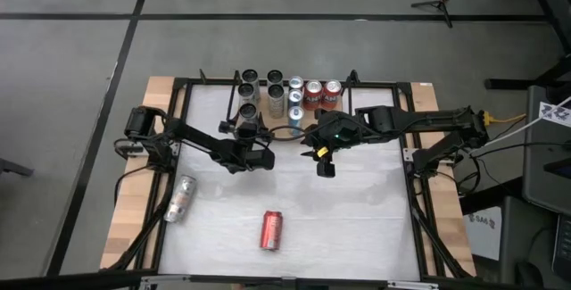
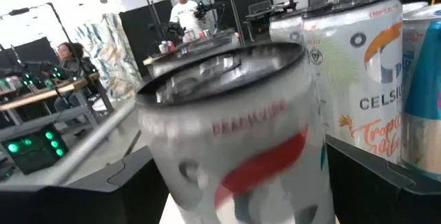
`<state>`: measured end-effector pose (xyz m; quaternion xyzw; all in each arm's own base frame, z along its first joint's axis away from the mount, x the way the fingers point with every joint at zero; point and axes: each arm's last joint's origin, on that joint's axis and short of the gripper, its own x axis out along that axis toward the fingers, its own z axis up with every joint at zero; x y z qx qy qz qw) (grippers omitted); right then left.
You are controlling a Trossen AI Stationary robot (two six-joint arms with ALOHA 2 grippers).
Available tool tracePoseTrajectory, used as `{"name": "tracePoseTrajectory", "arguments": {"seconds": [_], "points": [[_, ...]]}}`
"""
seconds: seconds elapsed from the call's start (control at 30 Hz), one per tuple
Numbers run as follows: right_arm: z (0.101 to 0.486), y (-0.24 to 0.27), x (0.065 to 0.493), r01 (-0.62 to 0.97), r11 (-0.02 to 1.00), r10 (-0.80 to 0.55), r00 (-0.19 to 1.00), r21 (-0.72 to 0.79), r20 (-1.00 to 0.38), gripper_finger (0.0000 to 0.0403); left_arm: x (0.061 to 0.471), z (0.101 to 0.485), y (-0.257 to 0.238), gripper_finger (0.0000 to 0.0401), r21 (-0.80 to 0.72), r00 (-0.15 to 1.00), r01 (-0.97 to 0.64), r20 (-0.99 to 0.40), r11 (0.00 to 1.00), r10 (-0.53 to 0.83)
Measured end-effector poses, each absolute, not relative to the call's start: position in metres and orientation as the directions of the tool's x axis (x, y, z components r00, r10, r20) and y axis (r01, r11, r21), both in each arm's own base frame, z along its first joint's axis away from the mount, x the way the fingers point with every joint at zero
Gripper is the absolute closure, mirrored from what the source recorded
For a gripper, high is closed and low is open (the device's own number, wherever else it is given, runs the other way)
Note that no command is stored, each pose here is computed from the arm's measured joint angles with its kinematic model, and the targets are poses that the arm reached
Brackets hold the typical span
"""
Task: Place canned beverage on shelf
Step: Put the white pink soda can on the shelf aligned with the other white pink soda cans
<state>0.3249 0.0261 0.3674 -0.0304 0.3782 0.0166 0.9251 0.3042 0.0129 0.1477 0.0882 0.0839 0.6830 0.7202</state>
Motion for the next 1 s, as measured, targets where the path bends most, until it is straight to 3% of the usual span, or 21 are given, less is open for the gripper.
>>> {"name": "tracePoseTrajectory", "arguments": {"seconds": [1.0], "points": [[0.367,0.026,0.325,-0.053,0.998,0.008,0.713,-0.043,-0.701,0.0256,0.301,0.177,0.021,0.0081,0.229,0.022,-0.973,0.004,0.021,1.0]]}}
